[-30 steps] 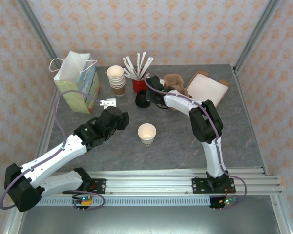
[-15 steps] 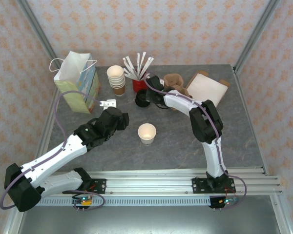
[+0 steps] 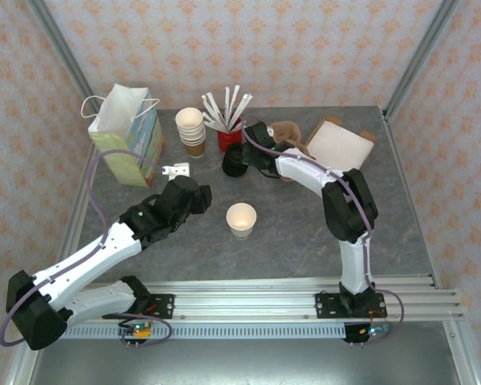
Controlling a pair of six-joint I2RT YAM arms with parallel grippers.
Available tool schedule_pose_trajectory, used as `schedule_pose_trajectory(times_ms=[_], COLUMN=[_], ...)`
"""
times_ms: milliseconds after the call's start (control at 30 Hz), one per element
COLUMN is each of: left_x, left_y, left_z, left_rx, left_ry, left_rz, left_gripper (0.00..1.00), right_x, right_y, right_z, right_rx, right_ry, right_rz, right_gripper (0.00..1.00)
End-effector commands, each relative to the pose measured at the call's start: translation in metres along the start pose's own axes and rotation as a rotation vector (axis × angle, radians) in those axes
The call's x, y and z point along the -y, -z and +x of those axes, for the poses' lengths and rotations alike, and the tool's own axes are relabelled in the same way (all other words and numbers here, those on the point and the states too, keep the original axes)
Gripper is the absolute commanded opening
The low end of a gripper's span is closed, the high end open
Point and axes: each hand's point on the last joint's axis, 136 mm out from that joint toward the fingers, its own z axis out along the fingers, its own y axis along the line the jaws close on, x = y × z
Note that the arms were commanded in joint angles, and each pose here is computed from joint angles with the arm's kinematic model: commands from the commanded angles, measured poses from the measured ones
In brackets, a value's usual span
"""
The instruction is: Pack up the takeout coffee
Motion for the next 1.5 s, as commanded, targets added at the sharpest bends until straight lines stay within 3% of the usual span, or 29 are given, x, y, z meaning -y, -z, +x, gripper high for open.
schedule_pose_trajectory(times_ms=[0,367,700,1000,1167,1467], left_x=[0.001,0.047,0.083,0.079,0.079,0.098], left_y=[0.001,0.010,0.033,0.062,0.083,0.096], left_z=[-0.008,-0.032,-0.075,-0.125,-0.159,-0.203], left_rx=[0.019,-0.052,-0.009,0.124,0.216,0.255], left_ry=[0.059,0.253,0.337,0.611,0.770,0.849], left_rz=[0.025,0.338,0.586,0.779,0.886,1.006], left_gripper=[0.67,0.71,0.72,0.73,0.74,0.77], right_x=[-0.011,-0.047,-0.062,-0.095,-0.108,-0.126], right_y=[0.024,0.117,0.185,0.230,0.253,0.282], right_z=[-0.003,0.014,-0.007,-0.030,-0.041,-0.055], right_rx=[0.008,0.019,0.018,0.057,0.091,0.102], right_ry=[0.011,0.025,-0.151,-0.382,-0.438,-0.505], right_rz=[-0.064,-0.415,-0.604,-0.885,-0.967,-1.110], right_gripper=[0.16,0.15,0.16,0.16,0.15,0.15])
